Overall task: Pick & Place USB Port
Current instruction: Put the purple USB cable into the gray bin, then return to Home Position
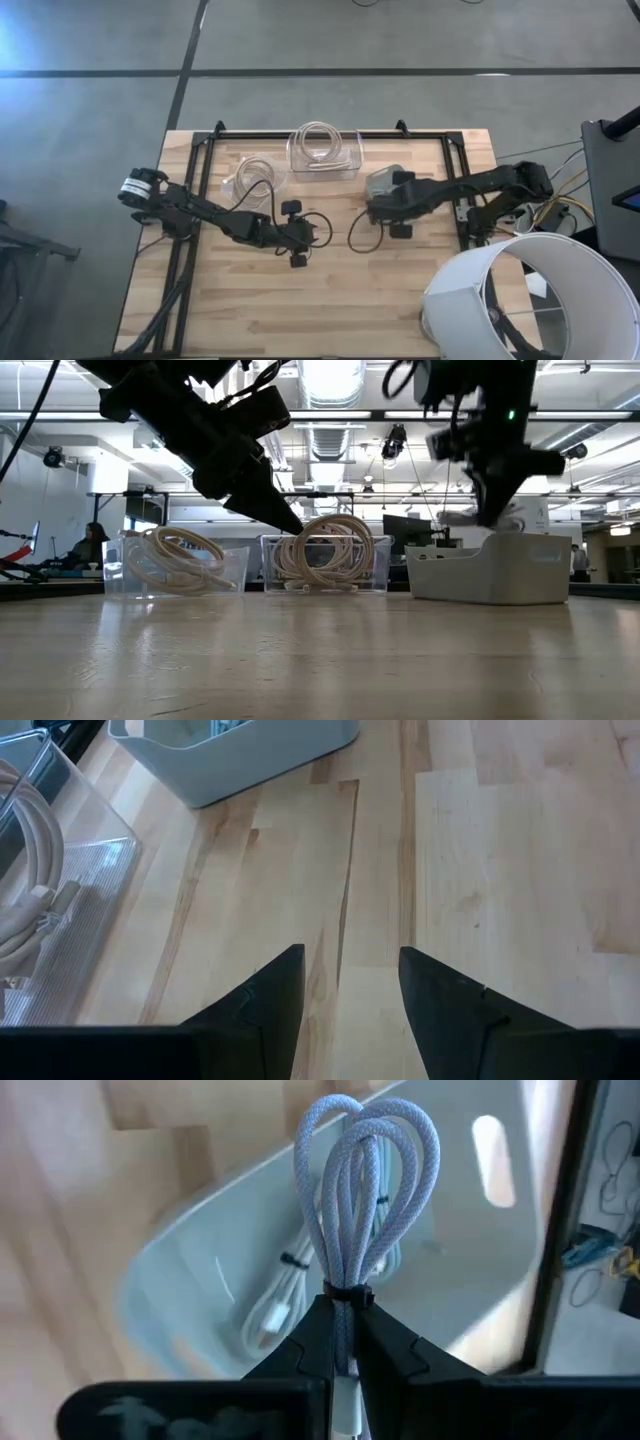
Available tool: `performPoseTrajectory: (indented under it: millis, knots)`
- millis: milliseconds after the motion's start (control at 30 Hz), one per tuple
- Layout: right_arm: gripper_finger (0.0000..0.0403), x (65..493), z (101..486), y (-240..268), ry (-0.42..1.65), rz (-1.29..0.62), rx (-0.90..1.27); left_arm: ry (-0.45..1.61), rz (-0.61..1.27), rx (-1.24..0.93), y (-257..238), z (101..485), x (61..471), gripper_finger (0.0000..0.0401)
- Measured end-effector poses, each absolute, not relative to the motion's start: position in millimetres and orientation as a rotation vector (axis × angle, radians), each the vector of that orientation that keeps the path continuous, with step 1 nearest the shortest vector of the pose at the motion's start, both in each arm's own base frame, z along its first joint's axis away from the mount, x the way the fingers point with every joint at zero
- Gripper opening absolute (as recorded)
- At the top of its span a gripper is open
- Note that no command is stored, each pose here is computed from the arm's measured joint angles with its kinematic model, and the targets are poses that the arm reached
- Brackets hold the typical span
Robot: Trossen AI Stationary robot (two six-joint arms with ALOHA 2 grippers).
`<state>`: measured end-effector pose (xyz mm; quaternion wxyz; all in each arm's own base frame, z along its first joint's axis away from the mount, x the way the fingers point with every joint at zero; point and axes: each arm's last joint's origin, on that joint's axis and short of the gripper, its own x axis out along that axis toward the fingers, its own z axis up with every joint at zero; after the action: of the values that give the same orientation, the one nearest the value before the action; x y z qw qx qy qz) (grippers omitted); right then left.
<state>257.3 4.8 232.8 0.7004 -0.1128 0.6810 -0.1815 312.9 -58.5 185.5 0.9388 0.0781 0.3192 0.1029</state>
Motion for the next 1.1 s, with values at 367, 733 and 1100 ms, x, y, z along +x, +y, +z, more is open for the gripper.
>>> performPoseTrajectory:
  millis: [367, 733, 1100]
  knots:
    - [0.0062, 253, 187, -27, 1.596, -0.402, -0.245, 0.651, 0.21, 0.158, -58, 185, 313, 0.0168]
    - [0.0109, 261, 188, -30, 1.595, -0.388, -0.189, 0.653, 0.207, 0.171, -58, 185, 313, 0.0168]
    - [0.0108, 293, 257, -27, 1.332, -0.342, -0.053, 0.614, 0.304, 0.265, -53, 206, 303, 0.0168]
